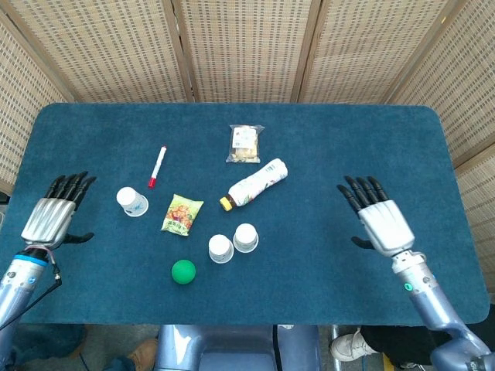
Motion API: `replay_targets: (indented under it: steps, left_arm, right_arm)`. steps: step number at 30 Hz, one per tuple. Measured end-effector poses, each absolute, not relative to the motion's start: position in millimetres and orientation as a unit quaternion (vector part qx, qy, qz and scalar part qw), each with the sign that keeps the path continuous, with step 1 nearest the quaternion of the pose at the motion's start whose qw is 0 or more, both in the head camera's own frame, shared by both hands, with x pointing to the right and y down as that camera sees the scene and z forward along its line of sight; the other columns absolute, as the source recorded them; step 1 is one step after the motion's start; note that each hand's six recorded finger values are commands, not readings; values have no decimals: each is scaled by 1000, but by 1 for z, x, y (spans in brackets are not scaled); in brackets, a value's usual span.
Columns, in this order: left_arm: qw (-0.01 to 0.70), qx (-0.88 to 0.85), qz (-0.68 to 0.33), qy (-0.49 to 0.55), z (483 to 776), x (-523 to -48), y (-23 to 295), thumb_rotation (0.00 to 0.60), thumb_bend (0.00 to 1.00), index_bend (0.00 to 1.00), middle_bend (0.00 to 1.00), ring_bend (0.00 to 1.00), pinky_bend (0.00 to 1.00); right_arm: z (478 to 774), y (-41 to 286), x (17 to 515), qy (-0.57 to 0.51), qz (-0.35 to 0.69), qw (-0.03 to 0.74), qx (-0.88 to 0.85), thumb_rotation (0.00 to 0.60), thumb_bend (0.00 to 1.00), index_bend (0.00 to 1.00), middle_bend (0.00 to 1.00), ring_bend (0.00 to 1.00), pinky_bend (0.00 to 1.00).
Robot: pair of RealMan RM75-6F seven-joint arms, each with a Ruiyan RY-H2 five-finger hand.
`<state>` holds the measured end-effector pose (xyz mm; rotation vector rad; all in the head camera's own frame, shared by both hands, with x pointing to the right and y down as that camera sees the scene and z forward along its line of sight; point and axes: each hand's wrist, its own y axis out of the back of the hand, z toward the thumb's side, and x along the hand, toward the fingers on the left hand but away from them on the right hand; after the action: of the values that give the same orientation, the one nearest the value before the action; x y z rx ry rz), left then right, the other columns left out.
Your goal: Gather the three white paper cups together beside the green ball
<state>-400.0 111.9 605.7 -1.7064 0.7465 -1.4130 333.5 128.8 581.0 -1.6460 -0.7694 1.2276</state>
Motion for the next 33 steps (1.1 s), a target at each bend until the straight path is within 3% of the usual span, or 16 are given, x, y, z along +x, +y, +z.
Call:
replay_targets:
  steps: [4,9,19,24,33]
  left_arm:
    - [399,-692,-547,249,625,-370,94,600,0,0,0,0,0]
    - [403,-702,-550,207,647,-343,78,600,0,16,0,0,11]
    - [387,-678,-596,187,672,-355,67,600,0,59,0,0,22]
    - [371,-675,-607,197,684,-364,62,600,0,158,12,41,98]
    - [353,-678,-612,202,705,-370,53,600,0,197,57,90,156]
  right_arm:
    - [575,161,374,-342,518,462,-633,600,0,0,0,0,0]
    - [570,193,379,-359,526,450,-626,600,0,0,0,0,0]
    - [571,192,389,-372,526,440,-626,600,0,0,0,0,0]
    - [572,192,388,-370,527,437,-628,600,0,0,0,0,0]
    - [574,194,386,-368,530,440,-625,600,0,0,0,0,0]
